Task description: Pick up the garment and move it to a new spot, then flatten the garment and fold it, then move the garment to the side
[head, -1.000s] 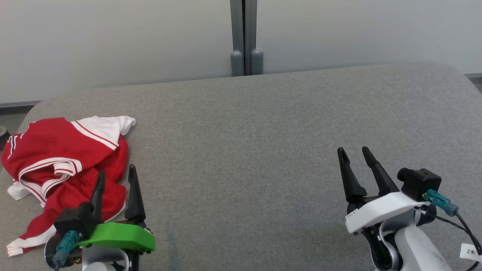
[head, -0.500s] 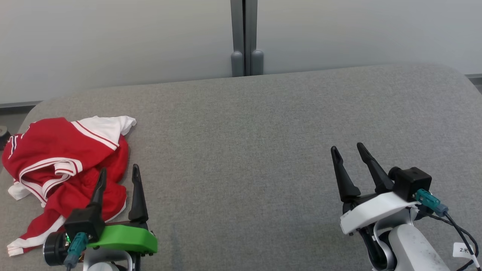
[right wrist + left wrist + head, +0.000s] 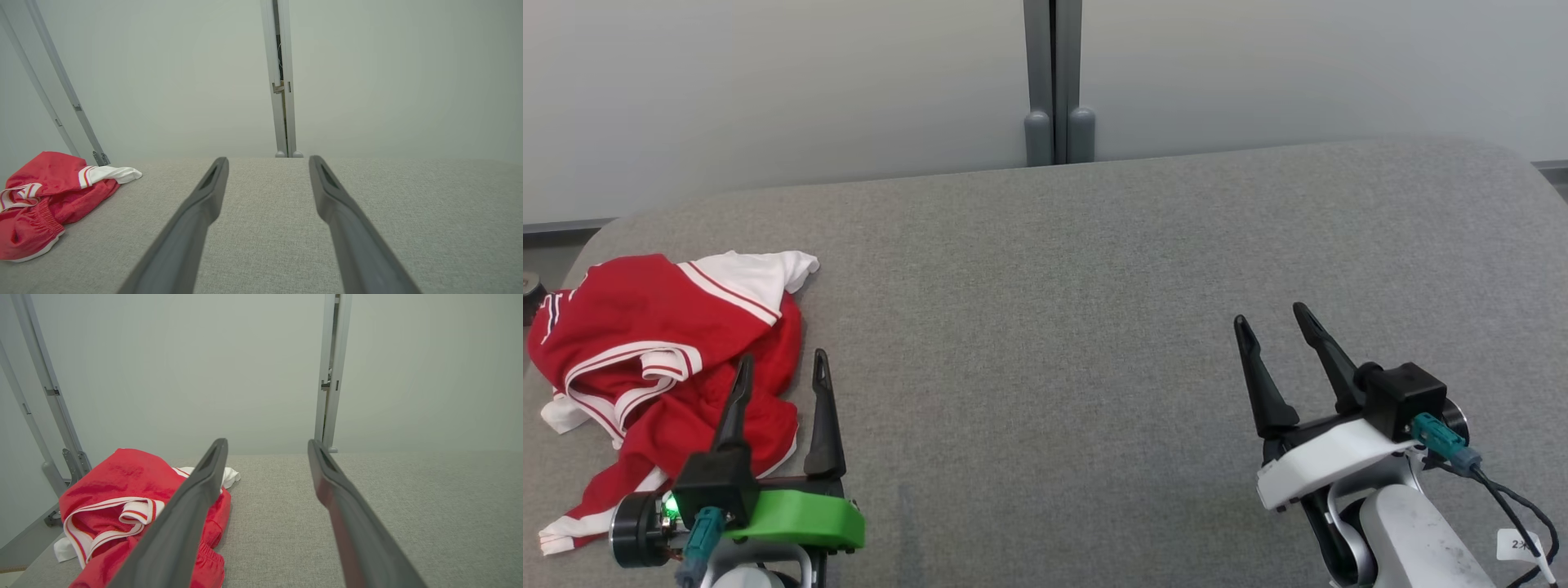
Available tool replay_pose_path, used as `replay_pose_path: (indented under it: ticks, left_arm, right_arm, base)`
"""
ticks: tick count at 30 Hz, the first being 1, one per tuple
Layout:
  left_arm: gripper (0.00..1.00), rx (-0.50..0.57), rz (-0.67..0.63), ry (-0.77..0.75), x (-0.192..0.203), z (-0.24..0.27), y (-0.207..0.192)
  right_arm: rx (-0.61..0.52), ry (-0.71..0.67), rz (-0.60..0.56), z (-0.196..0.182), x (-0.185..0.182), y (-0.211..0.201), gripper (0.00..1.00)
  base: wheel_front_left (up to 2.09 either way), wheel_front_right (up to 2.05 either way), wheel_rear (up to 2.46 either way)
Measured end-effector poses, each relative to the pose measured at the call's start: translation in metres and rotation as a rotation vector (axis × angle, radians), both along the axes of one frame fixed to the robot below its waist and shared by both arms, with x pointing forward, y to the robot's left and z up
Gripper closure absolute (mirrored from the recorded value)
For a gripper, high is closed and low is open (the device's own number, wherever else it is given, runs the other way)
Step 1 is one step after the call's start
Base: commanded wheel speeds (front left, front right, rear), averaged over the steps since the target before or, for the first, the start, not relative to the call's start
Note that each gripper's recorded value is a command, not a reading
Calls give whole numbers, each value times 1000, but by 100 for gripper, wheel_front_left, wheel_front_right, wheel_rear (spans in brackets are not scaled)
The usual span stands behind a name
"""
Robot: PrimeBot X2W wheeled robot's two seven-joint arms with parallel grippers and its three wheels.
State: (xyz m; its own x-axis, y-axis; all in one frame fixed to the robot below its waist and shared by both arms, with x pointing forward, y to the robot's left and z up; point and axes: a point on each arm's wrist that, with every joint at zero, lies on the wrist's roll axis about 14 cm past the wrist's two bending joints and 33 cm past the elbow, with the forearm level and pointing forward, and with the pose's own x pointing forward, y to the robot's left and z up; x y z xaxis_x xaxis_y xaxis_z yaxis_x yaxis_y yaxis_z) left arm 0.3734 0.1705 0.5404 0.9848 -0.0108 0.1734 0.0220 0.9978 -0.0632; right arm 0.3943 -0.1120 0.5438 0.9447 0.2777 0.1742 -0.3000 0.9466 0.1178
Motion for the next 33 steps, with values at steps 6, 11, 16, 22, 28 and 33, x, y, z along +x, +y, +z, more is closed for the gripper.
replay_pose_path:
  ticks: [6, 11, 16, 22, 28, 33]
  left_arm:
    - [0, 30, -6, -9, -1, 1, -2]
    - [0, 47, -9, -13, -1, 1, -3]
    - [0, 46, -16, -9, -1, 0, -4]
    - [0, 42, -17, -2, -1, -3, -4]
    - [0, 38, -16, 3, -1, -4, -4]
    - [0, 34, -10, 7, -2, -5, -2]
  right_arm:
    - [-31, -19, 2, 2, 0, 1, 0]
    - [-41, -32, 0, 4, 0, 1, 0]
    - [-37, -35, -3, 6, 0, 1, 0]
    - [-32, -36, -5, 6, 0, 1, 0]
    - [-31, -38, -2, 7, 0, 2, 0]
    - [-30, -38, 3, 7, 1, 4, 0]
  base:
    - [0, 0, 0]
    - [0, 0, 0]
    - [0, 0, 0]
    - [0, 0, 0]
    - [0, 0, 0]
    - [0, 0, 0]
